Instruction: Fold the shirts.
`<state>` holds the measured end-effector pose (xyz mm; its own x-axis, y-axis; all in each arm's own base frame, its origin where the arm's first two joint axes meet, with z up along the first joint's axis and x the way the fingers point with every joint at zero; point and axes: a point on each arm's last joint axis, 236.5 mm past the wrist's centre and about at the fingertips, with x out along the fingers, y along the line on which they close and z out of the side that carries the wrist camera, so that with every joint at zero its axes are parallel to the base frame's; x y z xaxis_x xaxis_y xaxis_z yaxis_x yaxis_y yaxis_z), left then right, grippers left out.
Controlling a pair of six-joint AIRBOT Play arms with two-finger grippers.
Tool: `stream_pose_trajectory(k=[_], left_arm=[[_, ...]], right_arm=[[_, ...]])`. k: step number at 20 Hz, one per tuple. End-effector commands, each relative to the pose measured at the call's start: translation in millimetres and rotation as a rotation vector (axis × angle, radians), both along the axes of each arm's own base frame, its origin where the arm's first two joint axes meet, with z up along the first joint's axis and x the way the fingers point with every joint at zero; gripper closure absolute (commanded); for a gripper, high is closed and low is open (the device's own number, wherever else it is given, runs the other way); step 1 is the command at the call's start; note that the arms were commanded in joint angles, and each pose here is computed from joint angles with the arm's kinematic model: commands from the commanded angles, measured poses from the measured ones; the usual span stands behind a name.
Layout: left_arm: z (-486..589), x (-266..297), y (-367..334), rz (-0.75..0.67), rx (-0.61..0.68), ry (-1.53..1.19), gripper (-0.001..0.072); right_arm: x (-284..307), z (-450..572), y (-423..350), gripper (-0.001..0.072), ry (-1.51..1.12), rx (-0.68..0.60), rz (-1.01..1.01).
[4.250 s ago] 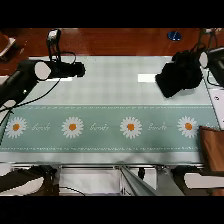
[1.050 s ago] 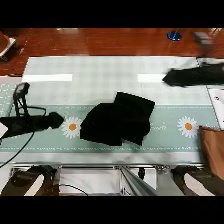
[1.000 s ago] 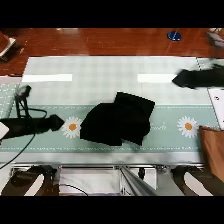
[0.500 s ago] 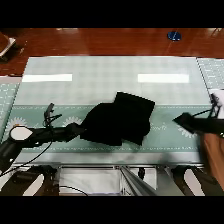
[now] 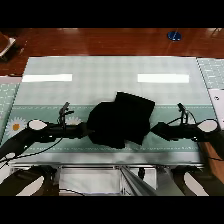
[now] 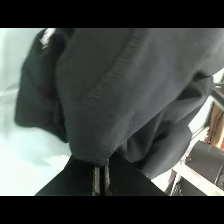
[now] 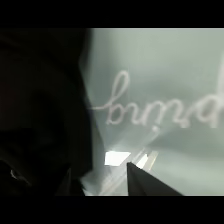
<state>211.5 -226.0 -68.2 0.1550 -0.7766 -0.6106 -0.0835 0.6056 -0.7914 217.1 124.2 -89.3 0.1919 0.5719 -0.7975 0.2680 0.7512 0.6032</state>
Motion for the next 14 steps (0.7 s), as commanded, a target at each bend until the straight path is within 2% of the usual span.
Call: stream_pose_trajectory(k=[1,2,4,5,7,9,12,14], left_arm=[[10,12,-6,-0.017,-0.015,-0.041,0.0687],[12,14,-7,-0.017,-0.016,-0.047,0.0687],[13,15,-7,-0.017,-0.017,-0.051,0.0687],[16,18,-7,-0.016,-0.02,-0.06,0.0687],[42,38,-5,-0.021,-0.047,-0.14,0.0687],[104,82,7,0.024,-0.091,-0.297,0.0688],[264,151,56,0.19,-0.079,-0.746,0.0688],[390,159,97,0.336,-0.043,-1.059,0.0688]], right_arm=[[19,-12,29,0.031,-0.008,0.049,0.006],[23,-15,33,0.0338,-0.003,0.046,0.027],[34,-15,41,0.0598,-0.003,0.05,0.076],[42,-4,46,0.0684,-0.029,0.068,0.128],[77,46,51,0.0684,-0.162,0.086,0.226],[127,130,40,0.0684,-0.366,0.037,0.273],[187,306,3,0.0685,-0.767,-0.143,0.227],[184,425,-17,0.0684,-1.017,-0.27,0.192]])
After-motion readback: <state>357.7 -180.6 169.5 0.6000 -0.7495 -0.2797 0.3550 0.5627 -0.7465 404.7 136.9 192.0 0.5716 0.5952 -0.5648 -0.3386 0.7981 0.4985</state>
